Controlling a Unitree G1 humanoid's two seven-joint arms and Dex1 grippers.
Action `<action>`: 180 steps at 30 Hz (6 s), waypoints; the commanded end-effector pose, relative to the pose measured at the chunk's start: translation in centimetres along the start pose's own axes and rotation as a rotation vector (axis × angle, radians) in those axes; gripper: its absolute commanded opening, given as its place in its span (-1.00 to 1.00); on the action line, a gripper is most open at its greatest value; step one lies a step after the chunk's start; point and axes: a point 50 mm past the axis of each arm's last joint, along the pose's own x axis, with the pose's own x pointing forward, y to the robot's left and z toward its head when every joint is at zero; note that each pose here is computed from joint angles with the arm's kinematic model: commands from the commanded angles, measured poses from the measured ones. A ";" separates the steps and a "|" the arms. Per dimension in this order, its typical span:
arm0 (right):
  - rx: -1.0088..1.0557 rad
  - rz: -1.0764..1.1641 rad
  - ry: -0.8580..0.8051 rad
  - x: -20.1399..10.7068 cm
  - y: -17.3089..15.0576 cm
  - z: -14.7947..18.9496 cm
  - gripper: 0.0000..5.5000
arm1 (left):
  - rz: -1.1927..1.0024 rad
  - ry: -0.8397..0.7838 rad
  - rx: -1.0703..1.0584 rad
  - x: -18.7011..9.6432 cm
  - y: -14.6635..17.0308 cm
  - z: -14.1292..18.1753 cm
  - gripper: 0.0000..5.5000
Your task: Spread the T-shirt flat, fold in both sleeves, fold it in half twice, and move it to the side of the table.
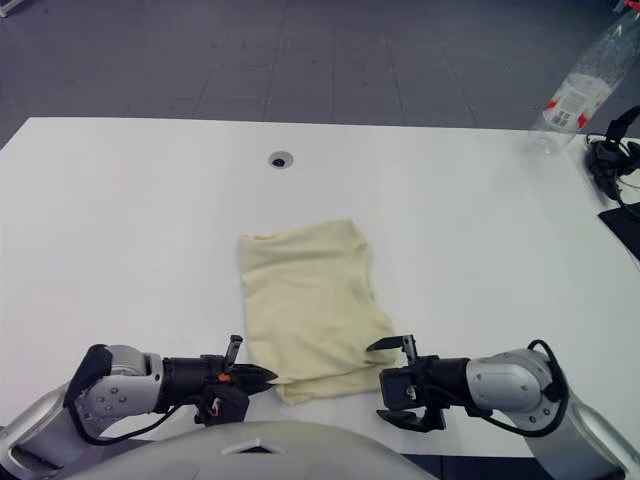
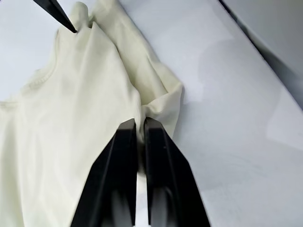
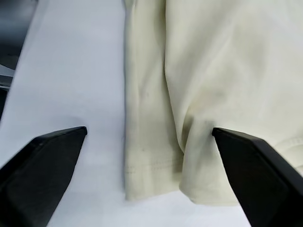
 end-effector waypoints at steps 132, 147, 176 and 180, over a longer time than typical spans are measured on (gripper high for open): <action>0.299 -0.380 -0.119 1.7 -14.4 -6.0 0.96 | 0.761 0.081 -0.667 -0.4 9.2 -12.7 0.96; 0.269 -0.648 -0.291 -0.3 -15.6 -4.6 0.96 | 0.863 0.143 -0.722 1.1 7.2 -14.1 0.96; 0.111 -0.421 0.017 5.2 -8.3 -5.8 0.96 | 0.659 -0.291 -0.524 3.9 10.9 -7.1 0.96; 0.092 -0.424 0.052 5.2 -8.0 -6.0 0.96 | 0.570 -0.300 -0.537 4.4 10.5 -6.8 0.96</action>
